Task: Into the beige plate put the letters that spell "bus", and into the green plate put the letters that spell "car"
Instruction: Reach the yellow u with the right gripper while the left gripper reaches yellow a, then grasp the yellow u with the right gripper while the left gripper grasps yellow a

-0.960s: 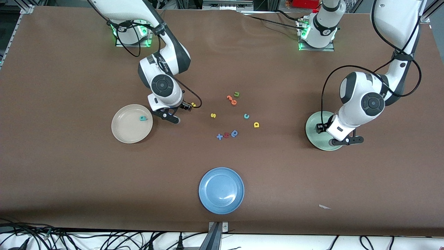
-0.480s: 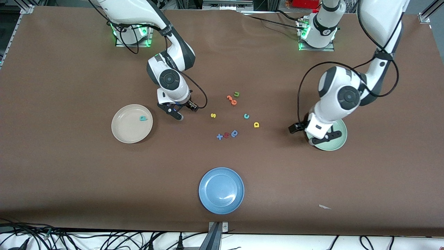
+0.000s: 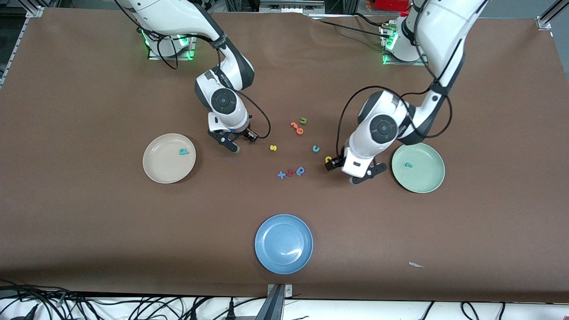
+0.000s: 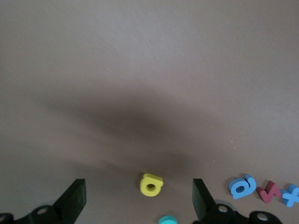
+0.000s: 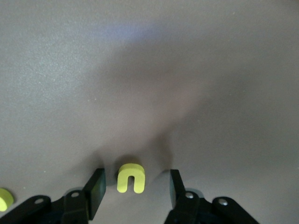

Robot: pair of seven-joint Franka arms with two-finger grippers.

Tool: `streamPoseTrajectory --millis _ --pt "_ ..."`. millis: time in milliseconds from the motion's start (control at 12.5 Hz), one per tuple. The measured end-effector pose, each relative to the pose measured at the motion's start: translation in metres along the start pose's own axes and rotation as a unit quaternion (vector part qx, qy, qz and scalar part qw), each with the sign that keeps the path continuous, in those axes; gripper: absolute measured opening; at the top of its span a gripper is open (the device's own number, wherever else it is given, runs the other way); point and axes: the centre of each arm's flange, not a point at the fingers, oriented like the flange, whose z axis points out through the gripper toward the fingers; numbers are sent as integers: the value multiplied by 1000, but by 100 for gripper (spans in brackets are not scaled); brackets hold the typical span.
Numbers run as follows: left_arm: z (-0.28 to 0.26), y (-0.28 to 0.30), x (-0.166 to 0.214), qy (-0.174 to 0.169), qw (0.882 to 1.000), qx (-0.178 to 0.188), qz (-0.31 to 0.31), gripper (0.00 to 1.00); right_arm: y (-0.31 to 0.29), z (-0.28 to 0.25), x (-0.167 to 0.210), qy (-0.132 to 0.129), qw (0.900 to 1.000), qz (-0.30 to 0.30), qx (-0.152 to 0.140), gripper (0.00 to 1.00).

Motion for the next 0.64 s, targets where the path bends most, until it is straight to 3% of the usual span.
streamPoseTrajectory --millis 160,400,640 --pt "28 5 -2 3 1000 -3 -4 100 -1 1 -1 0 1000 1 1 60" --pt "50 7 -10 22 1000 20 -3 98 -2 -1 -1 2 1000 1 7 27" --pt "53 13 -19 25 999 23 -2 95 -2 -1 -1 2 1000 0 7 26"
